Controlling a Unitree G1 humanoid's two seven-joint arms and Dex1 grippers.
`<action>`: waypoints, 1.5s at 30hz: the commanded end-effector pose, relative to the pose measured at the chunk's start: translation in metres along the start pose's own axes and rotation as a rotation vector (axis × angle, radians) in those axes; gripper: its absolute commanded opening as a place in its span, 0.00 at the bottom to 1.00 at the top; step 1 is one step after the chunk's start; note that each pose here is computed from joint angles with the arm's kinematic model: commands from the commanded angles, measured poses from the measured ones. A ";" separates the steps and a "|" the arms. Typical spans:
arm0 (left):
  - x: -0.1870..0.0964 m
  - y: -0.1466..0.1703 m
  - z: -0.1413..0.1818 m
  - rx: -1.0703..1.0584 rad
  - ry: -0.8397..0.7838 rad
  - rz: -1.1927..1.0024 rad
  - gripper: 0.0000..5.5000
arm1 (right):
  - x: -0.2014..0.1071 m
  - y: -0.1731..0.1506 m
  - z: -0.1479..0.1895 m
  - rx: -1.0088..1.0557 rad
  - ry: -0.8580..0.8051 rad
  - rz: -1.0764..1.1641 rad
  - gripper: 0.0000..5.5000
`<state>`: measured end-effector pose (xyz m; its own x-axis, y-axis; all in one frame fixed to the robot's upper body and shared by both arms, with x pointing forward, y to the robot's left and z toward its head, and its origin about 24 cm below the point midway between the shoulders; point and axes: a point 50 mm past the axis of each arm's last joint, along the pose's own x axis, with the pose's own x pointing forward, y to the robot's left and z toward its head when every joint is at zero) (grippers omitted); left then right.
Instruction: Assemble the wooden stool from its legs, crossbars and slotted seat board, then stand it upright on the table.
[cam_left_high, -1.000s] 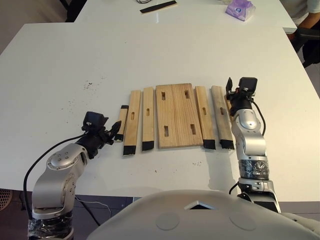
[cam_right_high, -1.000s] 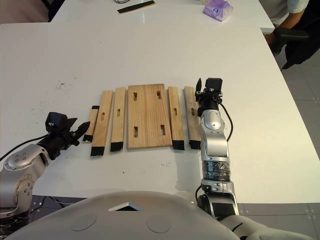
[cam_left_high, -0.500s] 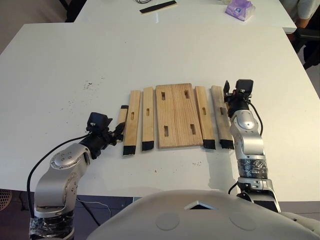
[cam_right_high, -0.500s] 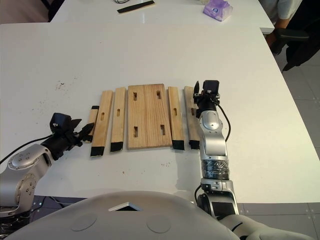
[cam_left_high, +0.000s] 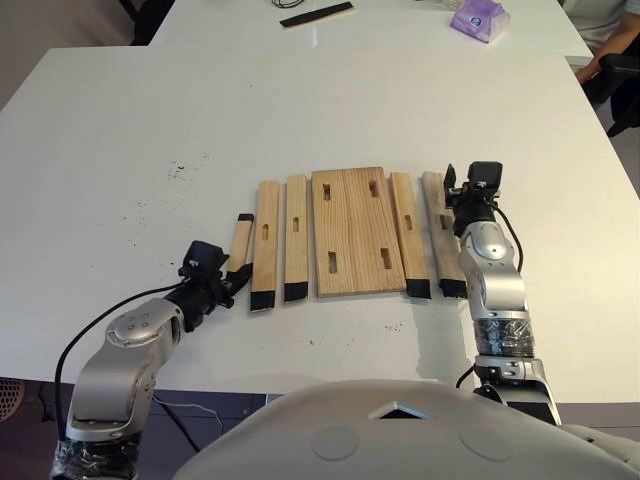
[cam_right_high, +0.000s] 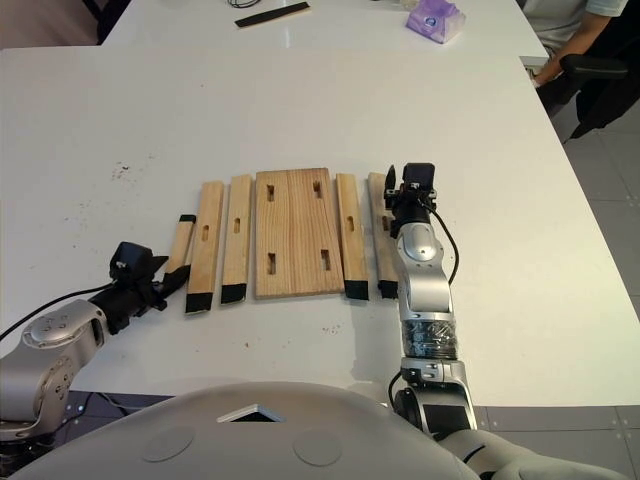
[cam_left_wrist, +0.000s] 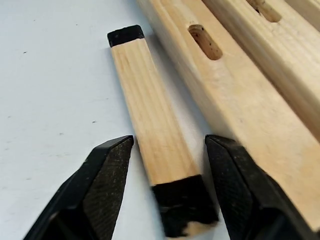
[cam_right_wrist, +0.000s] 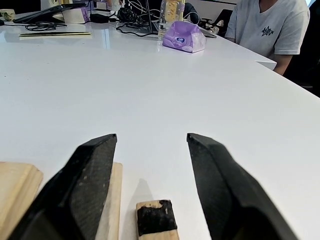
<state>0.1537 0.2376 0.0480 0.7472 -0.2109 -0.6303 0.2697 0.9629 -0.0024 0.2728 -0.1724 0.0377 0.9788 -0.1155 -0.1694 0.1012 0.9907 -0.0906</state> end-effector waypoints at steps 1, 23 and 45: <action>0.001 0.011 -0.029 -0.103 0.137 0.033 0.42 | 0.001 0.000 0.008 0.011 -0.026 -0.009 0.47; -0.021 -0.012 0.102 0.048 -0.696 -0.275 0.24 | -0.028 -0.013 0.088 0.114 -0.328 0.627 0.47; -0.053 -0.094 0.145 0.153 -0.702 -1.119 0.24 | -0.086 0.016 0.168 0.323 -0.235 1.711 0.47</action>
<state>0.1810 0.1355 0.1972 0.2526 -0.9423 0.2198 0.9641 0.2258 -0.1398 0.2205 -0.1364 0.2106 0.0237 0.9574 0.2877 -0.9704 -0.0471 0.2369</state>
